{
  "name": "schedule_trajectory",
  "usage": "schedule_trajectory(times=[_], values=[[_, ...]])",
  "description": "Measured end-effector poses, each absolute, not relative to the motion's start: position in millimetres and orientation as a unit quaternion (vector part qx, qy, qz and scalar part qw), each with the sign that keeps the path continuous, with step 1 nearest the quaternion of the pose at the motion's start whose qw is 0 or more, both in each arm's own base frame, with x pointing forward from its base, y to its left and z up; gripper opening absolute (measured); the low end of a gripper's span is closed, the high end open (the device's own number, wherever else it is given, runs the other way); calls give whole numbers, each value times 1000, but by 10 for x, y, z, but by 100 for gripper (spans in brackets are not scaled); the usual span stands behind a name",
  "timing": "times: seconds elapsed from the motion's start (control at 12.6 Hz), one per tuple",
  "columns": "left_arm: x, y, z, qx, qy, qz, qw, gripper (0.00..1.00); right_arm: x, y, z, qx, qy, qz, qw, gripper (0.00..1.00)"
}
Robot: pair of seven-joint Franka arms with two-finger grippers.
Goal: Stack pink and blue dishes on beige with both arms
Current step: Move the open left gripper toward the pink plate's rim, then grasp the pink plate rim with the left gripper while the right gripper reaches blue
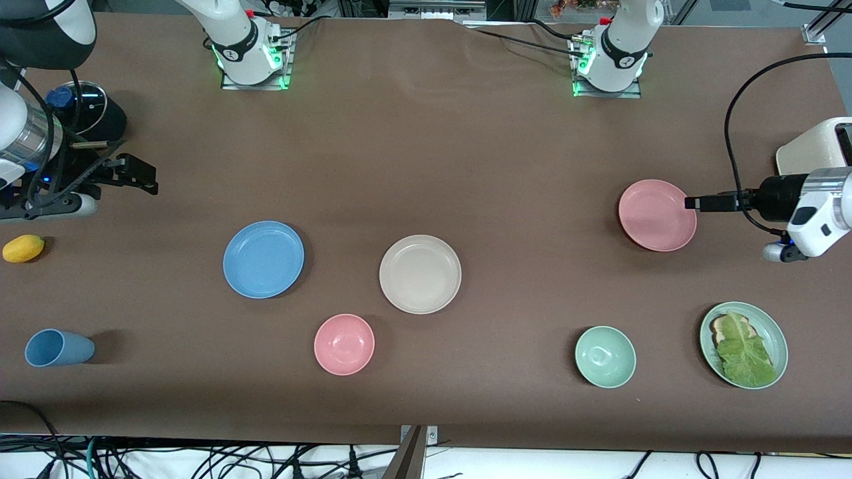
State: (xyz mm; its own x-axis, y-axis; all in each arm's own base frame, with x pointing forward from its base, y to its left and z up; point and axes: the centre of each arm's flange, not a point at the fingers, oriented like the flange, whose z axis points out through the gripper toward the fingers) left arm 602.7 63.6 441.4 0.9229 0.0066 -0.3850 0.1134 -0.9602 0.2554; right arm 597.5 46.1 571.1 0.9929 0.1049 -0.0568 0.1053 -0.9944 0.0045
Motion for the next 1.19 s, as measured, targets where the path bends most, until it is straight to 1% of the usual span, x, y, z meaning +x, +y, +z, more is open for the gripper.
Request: schedule_trajectory(times=[0.16,0.32,0.55,0.71,0.87,1.03,1.19], values=[[6078,666,4375,977,-34,-174,115,100,5990,461,5722,998,53,-22,4,100],[6089,823,4265,980,-55,-167,98,100,6007,462,5735,999,53,-14,4,100],[6042,1149,3914,983,-83,-136,89,100,6042,471,5754,999,53,1,3,100],[5817,1389,3570,987,-76,-109,93,100,6061,477,5746,999,53,5,3,100],[5429,1558,3281,988,-65,-84,111,100,6096,479,5689,999,53,4,4,100],[5144,1711,3117,988,-60,-67,127,100,6160,473,5661,998,52,18,4,100],[4963,1856,2966,988,-63,-53,133,100,6219,470,5632,998,52,31,5,100]])
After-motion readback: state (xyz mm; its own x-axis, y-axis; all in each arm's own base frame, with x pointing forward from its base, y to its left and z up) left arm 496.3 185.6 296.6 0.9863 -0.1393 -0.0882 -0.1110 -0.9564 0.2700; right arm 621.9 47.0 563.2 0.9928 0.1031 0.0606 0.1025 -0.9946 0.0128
